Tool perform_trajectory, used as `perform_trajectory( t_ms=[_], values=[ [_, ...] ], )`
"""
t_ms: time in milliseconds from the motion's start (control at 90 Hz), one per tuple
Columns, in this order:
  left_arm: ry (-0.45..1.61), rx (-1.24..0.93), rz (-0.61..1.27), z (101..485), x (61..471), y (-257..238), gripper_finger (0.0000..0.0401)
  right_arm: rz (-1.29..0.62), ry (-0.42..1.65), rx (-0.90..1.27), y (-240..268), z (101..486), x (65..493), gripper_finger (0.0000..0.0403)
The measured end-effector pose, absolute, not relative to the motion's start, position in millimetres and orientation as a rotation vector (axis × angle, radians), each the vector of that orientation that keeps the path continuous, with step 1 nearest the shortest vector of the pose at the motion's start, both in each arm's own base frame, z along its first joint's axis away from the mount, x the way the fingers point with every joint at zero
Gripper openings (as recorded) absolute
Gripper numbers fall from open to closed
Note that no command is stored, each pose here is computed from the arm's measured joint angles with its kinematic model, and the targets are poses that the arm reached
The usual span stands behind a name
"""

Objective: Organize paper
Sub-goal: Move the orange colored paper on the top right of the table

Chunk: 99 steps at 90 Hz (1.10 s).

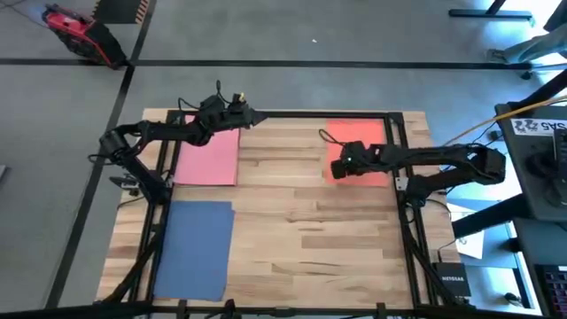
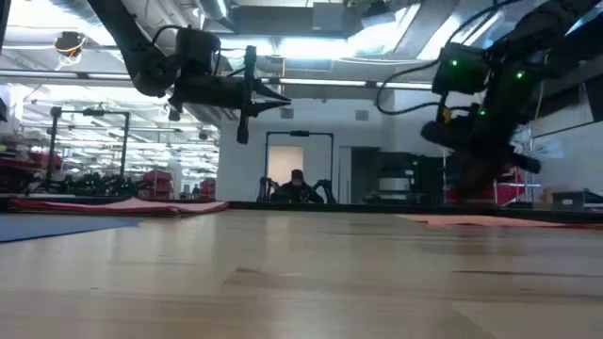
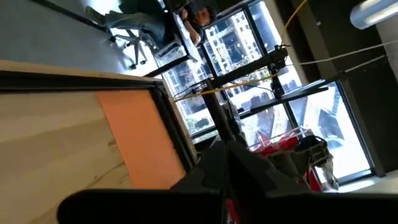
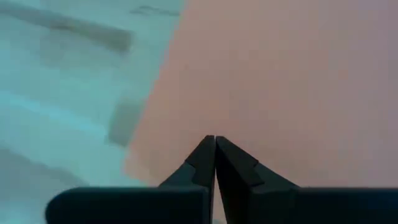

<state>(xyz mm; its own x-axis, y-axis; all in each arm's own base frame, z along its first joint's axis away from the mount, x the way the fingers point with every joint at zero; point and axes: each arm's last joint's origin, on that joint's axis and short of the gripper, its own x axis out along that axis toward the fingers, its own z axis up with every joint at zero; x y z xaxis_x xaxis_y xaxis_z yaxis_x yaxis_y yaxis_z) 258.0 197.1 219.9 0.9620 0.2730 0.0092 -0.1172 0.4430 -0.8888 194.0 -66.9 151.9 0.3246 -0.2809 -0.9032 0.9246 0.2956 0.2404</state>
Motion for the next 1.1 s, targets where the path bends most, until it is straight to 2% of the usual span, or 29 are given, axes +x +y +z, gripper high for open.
perform_trajectory(
  t_ms=[300,700,1100],
  values=[
    [-0.156,-1.076,0.246,220,258,197,0.0000,-0.913,0.988,0.926,-56,128,208,0.0000],
    [-0.155,-1.061,0.245,220,258,197,0.0000,-0.861,1.065,0.903,-44,125,208,0.0000],
    [-0.154,-1.057,0.245,220,258,197,0.0000,-0.893,1.117,0.890,-43,124,203,0.0000]
  ],
)
